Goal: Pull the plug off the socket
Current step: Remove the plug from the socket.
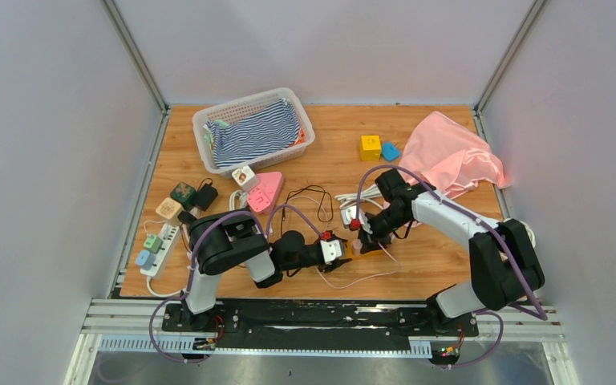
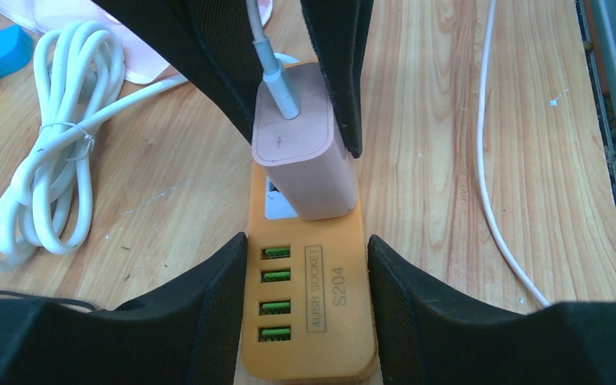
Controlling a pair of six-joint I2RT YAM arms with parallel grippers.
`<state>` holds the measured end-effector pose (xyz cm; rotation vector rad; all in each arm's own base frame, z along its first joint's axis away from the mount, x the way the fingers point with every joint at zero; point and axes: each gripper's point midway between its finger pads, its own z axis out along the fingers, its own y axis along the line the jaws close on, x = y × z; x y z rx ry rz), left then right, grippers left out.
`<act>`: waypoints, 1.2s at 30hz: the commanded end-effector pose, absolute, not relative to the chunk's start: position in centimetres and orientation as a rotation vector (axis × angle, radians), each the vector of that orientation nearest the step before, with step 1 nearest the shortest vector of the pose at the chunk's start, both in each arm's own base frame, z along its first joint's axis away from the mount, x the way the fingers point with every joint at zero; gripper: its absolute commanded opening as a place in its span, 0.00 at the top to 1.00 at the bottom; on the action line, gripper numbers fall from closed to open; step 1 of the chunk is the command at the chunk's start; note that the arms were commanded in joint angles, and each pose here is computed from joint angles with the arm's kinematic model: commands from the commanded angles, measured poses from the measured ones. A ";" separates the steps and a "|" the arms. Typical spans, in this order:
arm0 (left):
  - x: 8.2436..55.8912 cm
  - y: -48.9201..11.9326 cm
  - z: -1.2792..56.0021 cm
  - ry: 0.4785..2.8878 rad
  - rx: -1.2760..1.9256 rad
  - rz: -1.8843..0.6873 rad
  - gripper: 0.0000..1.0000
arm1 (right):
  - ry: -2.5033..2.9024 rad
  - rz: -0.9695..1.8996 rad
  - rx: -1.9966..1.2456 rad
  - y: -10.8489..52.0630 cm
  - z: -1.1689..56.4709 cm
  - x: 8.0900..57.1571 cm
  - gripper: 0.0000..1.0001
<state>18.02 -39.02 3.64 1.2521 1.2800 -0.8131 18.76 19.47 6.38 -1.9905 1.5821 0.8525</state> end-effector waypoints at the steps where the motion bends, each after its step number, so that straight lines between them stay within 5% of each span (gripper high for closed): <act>1: 16.8 -39.0 2.4 1.287 1.319 -0.831 0.84 | 1.390 0.962 -2.039 20.3 7.5 16.7 1.00; 7: 16.8 -39.0 2.4 1.288 1.320 -0.832 0.84 | 1.679 0.785 -1.929 19.8 6.1 20.7 1.00; 12: 16.8 -39.0 2.4 1.287 1.321 -0.831 0.84 | 1.468 0.992 -2.037 20.1 6.9 16.7 1.00; 36: 16.7 -39.0 2.4 1.288 1.323 -0.834 0.84 | 1.484 1.050 -2.029 20.3 8.8 16.4 1.00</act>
